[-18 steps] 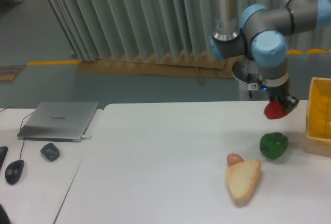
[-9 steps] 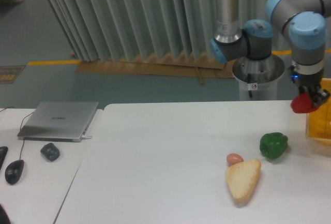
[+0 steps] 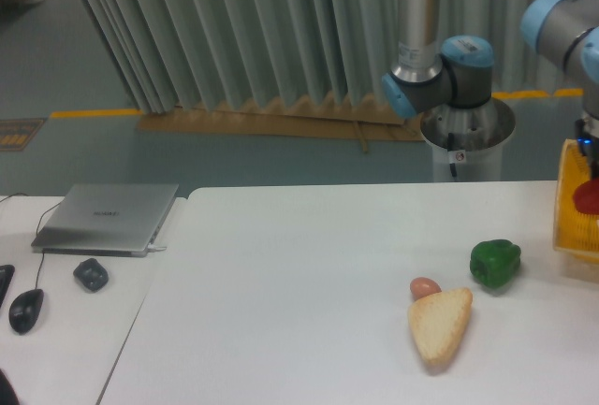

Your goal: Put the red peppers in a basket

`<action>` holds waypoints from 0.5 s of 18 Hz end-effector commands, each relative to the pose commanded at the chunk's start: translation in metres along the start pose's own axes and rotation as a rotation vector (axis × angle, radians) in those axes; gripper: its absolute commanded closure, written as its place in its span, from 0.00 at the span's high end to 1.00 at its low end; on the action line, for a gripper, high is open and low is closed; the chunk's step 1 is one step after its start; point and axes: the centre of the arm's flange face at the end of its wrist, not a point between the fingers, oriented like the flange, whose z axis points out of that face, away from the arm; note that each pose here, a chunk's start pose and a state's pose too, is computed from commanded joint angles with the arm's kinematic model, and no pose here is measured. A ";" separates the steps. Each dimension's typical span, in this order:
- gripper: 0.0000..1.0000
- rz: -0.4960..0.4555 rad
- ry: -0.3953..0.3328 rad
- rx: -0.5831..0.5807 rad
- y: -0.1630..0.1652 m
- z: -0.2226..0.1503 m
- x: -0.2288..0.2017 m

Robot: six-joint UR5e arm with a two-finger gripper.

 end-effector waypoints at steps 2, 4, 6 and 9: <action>0.16 0.018 0.001 0.002 0.023 0.007 -0.004; 0.16 0.065 -0.006 0.004 0.040 0.012 -0.006; 0.20 0.110 -0.022 0.013 0.053 0.014 -0.007; 0.21 0.157 -0.034 0.029 0.069 0.017 -0.006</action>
